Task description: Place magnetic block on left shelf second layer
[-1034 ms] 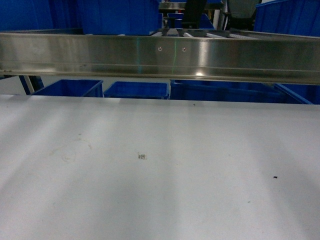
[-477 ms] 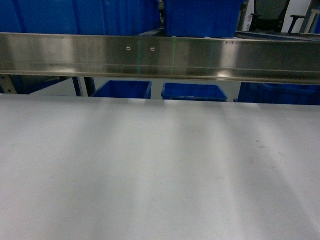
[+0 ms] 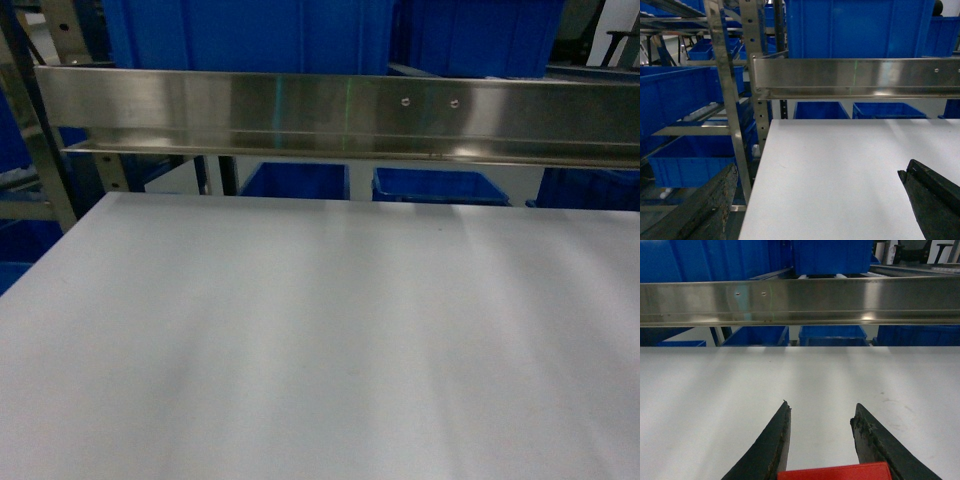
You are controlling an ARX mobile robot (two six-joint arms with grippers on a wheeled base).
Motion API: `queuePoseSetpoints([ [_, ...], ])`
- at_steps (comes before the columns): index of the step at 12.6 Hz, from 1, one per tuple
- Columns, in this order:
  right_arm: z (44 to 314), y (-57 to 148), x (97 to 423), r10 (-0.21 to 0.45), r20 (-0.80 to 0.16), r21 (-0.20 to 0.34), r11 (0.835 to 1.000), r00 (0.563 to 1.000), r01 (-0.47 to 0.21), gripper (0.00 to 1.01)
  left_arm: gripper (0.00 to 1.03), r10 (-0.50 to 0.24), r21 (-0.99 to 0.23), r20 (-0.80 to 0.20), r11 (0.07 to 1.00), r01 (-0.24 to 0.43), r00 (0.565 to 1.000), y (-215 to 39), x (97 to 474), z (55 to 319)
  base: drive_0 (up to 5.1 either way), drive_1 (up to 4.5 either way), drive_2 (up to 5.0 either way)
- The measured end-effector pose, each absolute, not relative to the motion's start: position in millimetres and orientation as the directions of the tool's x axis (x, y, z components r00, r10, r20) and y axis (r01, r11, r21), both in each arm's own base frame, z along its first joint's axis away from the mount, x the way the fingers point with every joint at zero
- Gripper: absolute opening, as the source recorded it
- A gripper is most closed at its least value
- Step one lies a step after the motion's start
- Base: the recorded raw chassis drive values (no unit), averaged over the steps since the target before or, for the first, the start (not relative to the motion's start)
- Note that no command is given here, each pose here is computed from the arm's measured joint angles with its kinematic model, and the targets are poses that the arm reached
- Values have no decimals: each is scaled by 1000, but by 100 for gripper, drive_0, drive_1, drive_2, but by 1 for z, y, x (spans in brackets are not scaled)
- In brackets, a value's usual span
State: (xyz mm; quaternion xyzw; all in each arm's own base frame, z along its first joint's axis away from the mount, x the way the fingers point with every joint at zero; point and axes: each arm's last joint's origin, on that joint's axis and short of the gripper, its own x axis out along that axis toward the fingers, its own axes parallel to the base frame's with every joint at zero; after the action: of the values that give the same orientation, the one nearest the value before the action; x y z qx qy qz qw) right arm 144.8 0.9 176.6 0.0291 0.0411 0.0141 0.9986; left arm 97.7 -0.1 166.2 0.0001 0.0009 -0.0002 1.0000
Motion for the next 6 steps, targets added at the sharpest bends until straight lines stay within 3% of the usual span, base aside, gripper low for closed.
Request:
queuePoseSetpoints([
  [6, 176, 1, 145, 31, -82, 59, 998, 996, -26, 32, 98, 0, 0, -3, 1000, 0, 1000, 0, 98, 166, -495, 246, 246],
])
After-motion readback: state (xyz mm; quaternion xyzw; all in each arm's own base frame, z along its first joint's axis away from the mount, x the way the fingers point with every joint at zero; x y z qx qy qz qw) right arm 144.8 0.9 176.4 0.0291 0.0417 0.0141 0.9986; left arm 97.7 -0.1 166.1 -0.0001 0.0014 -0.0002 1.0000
